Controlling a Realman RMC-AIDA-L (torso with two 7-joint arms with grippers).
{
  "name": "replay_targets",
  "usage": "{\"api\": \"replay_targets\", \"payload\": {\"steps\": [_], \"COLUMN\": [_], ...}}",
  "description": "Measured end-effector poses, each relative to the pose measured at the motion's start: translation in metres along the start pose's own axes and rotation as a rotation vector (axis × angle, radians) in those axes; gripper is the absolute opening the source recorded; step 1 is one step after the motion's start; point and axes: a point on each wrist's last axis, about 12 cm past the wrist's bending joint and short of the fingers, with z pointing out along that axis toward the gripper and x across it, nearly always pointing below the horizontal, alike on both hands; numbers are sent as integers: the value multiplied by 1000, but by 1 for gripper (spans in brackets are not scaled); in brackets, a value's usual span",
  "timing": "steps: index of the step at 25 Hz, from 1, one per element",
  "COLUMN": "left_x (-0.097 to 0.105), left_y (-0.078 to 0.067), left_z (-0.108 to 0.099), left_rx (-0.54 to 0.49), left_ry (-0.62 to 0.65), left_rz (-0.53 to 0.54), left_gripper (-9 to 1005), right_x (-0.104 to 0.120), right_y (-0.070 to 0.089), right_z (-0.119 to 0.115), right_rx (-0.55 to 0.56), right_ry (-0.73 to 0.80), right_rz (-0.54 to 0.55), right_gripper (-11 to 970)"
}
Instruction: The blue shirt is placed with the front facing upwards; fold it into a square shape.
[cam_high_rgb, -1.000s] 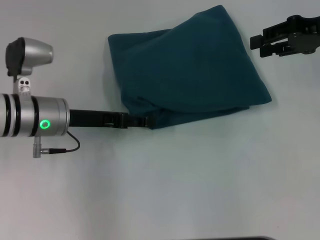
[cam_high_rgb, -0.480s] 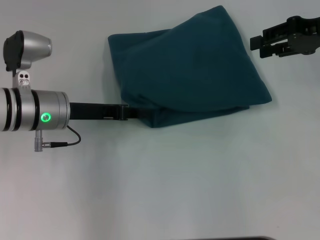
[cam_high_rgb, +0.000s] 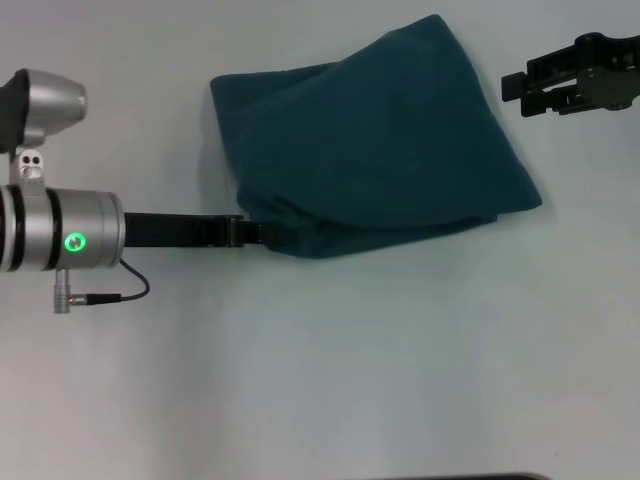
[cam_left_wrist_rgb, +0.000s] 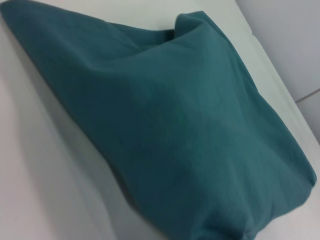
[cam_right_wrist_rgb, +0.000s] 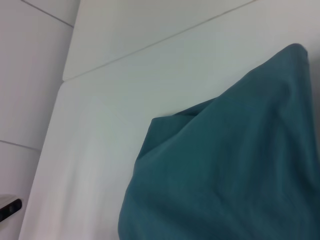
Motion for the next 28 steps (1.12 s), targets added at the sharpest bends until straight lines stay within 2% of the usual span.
{"api": "replay_targets", "payload": {"steps": [3, 7, 11, 20, 25, 27, 28], "left_x": [5, 10, 13, 17, 14, 11, 10], "left_y": [6, 13, 13, 11, 17, 17, 16], "left_z": [-8, -21, -27, -26, -43, -52, -55], "left_rx": [-1, 21, 67, 73, 38, 29, 31], "left_ry": [-18, -54, -55, -18, -52, -90, -100], "left_rz": [-25, -37, -18, 76, 75, 74, 74], "left_gripper": [66, 87, 107, 154, 180, 386, 424], "right_x": [0, 0, 0, 0, 0, 1, 1], "right_y": [0, -1, -1, 0, 0, 0, 0], "right_z": [0, 1, 1, 2, 2, 2, 2], "right_rx": [5, 9, 12, 10, 9, 7, 7], "right_ry": [2, 1, 2, 4, 10, 10, 10], "right_rz": [0, -2, -5, -7, -7, -7, -7], "right_gripper": [494, 494, 494, 494, 494, 494, 494]}}
